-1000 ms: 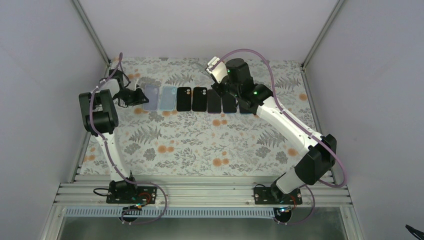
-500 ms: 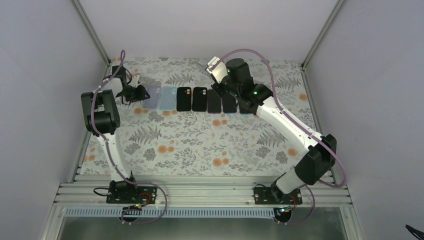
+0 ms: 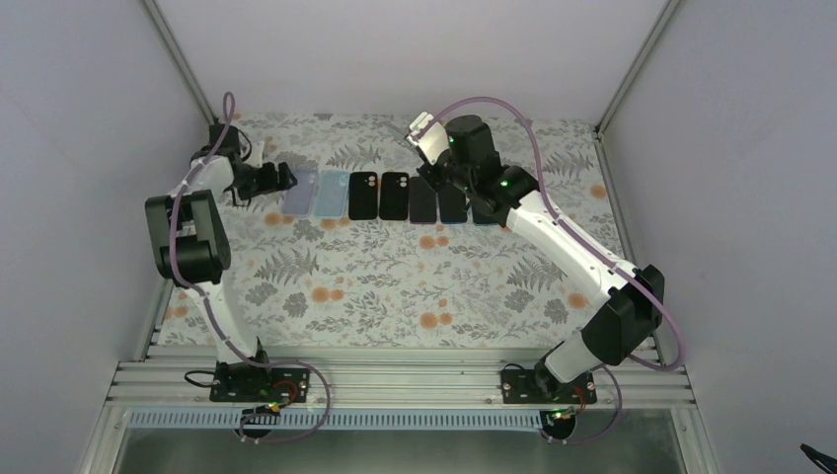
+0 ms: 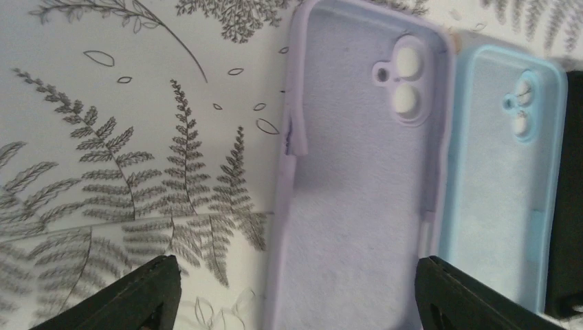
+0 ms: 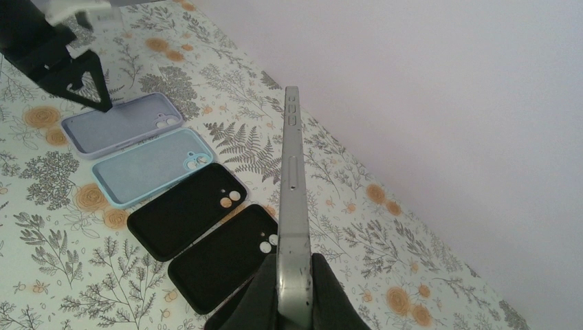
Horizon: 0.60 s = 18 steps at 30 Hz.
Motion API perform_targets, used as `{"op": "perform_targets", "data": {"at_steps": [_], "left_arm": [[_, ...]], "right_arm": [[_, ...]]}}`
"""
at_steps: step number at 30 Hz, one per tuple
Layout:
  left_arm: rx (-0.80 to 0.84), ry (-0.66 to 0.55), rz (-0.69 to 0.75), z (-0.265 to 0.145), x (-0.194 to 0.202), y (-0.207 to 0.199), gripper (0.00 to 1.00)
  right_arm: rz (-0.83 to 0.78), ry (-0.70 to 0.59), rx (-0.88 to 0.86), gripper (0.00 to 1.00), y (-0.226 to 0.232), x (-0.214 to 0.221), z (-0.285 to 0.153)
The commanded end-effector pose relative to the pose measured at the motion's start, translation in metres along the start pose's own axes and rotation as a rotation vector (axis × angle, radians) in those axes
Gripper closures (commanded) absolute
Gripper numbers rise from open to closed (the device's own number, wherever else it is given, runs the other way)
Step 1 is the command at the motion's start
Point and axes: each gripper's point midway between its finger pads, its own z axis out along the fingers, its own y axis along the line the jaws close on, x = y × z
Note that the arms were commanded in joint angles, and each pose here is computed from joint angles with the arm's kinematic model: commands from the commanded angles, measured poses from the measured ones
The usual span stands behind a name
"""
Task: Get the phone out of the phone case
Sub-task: Place the phone case at the center of the board, then place the phone at the center of the board.
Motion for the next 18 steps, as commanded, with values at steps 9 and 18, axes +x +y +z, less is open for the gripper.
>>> {"op": "perform_targets", "data": {"at_steps": [9,18], "left_arm": [[0.338,-0.391,0.162,-0.152,-0.088,-0.127,0.00],[0.744,-0.392,0.134,-0.203,-0.077,-0.213,0.00]], "right_arm": [[-0.131,-0.123,0.157,0.96,-0.031,-0.033,-0.015],[-0.269,-0.124,0.292,0.96,-0.035,-0.038,-0.009]]}}
